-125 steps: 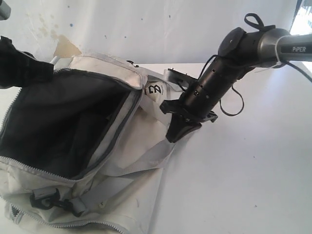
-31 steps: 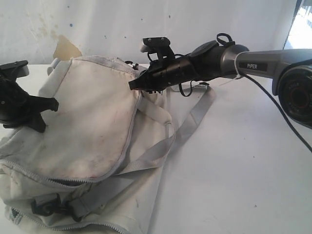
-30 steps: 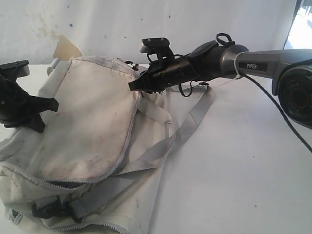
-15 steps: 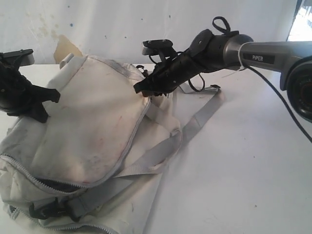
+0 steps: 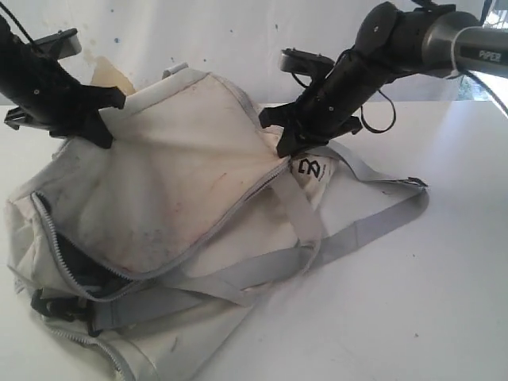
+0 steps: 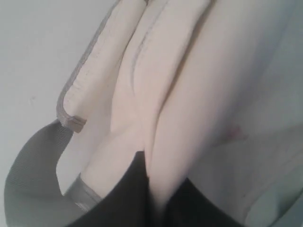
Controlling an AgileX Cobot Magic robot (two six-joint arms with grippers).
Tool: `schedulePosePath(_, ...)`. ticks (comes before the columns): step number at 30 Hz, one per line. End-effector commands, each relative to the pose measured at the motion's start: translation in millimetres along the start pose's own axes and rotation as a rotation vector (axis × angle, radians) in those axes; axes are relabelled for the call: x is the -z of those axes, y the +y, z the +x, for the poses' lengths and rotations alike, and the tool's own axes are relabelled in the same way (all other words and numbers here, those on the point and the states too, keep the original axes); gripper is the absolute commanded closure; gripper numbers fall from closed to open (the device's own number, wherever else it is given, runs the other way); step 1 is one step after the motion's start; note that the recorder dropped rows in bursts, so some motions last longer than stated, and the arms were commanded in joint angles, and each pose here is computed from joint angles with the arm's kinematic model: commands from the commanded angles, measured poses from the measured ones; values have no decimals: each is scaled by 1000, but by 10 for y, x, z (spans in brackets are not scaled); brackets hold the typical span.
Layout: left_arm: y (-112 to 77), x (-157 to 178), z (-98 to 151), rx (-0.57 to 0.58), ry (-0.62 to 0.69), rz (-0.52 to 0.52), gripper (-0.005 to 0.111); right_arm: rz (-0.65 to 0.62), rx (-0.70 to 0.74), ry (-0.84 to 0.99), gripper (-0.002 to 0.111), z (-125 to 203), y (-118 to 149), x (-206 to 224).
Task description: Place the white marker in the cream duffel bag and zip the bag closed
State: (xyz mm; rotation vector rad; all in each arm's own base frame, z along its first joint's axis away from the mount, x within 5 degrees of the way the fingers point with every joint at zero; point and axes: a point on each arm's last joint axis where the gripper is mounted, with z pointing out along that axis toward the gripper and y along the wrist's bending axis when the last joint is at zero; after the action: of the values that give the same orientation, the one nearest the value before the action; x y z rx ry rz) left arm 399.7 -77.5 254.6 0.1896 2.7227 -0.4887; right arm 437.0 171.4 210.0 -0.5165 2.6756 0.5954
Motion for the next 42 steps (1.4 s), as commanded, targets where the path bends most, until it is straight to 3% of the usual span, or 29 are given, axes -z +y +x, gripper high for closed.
schedulePosePath(1,36,73,-333,-21,-119,8,107,130,5,70,108,212,-322,217)
schedulePosePath(9,-102,-53,-700,-66,-170,203,107,156,-77,83,108,541,-322,529)
schedulePosePath(14,-187,-137,-839,-104,-232,344,107,160,-199,81,108,759,-227,698)
schedulePosePath(18,-225,-230,-861,-155,-251,436,107,168,-246,90,108,925,-182,780)
schedulePosePath(22,-239,-335,-775,-229,-175,503,107,264,-214,131,108,1099,-262,778)
schedulePosePath(26,-204,-366,-715,-244,-110,469,106,416,-209,151,108,1209,-426,725)
schedulePosePath(29,-186,-370,-693,-238,-80,446,95,430,-213,160,108,1227,-451,696)
schedulePosePath(32,-158,-383,-677,-214,-52,415,73,426,-199,145,107,1211,-453,686)
schedulePosePath(36,-148,-379,-684,-183,-47,400,53,425,-177,109,90,1176,-458,682)
schedulePosePath(42,-182,-273,-713,-207,-29,396,51,421,-168,42,53,1064,-443,728)
